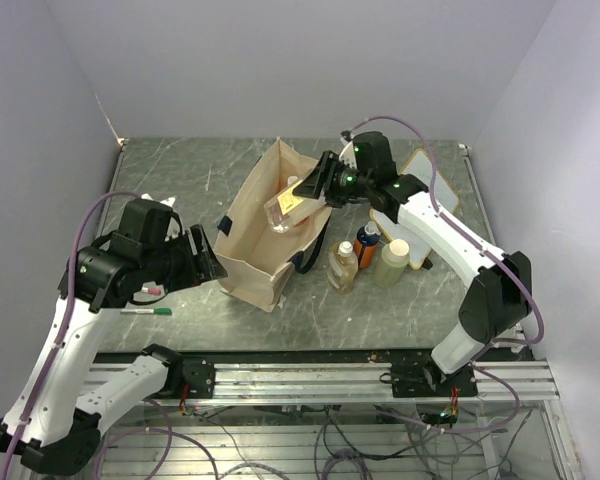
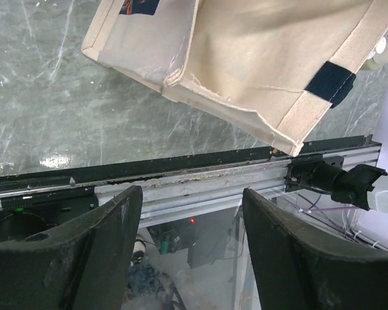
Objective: Take the personal care products out of the canvas bag
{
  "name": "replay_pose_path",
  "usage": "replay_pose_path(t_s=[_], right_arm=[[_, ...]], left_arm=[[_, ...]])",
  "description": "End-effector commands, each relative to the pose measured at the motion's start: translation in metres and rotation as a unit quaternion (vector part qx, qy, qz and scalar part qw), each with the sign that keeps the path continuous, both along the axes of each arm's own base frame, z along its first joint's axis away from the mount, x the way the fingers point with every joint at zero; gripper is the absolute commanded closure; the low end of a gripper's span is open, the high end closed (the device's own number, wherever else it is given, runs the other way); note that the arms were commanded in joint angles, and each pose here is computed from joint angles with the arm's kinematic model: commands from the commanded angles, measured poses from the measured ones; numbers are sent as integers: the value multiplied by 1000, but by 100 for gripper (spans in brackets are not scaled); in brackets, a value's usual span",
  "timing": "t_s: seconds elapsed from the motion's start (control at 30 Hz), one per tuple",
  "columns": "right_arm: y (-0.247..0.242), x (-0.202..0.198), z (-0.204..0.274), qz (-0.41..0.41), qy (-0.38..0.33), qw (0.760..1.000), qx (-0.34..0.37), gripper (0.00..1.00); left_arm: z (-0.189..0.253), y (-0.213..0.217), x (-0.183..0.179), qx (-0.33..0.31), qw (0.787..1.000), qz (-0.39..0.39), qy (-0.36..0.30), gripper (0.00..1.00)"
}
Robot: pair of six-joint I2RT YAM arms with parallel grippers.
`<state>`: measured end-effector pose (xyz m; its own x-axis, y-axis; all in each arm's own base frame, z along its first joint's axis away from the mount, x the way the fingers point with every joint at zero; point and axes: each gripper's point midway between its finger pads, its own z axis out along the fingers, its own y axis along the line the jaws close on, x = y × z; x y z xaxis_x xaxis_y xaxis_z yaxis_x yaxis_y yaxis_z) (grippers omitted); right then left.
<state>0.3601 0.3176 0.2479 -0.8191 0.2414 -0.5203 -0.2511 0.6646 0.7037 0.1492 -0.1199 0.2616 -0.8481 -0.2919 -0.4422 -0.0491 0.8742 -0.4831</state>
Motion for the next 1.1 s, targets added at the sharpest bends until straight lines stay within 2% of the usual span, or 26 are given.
replay_pose_path(t_s=[0.0,0.13,0.27,0.53,0.73,0.83,0.93,1.07], right_arm=[[6,-10,83,29,-49,990,132,100],[-6,-23,97,21,-60,987,147,100],[-22,-28,111,22,-77,983,163,100],[-39,-40,116,48,-132,985,104,100],[-55,-55,103,57,-167,982,72,100],[-61,-67,97,80,-209,973,55,100],[-66,-87,95,121,-273,954,37,100],[-88,-101,80,149,-340,927,-50,100]], left_arm=[[4,-13,6,-20,999,-29,-7,27],[-1,-11,6,-9,999,-35,-1,27],[4,-17,6,-25,999,-39,0,27],[-5,-14,5,-11,999,-48,4,27],[0,-12,12,4,999,-52,-8,26],[-2,-17,15,-6,998,-58,-8,26],[-3,-25,18,-24,998,-63,-7,26],[-4,-28,23,-25,998,-63,-4,26]])
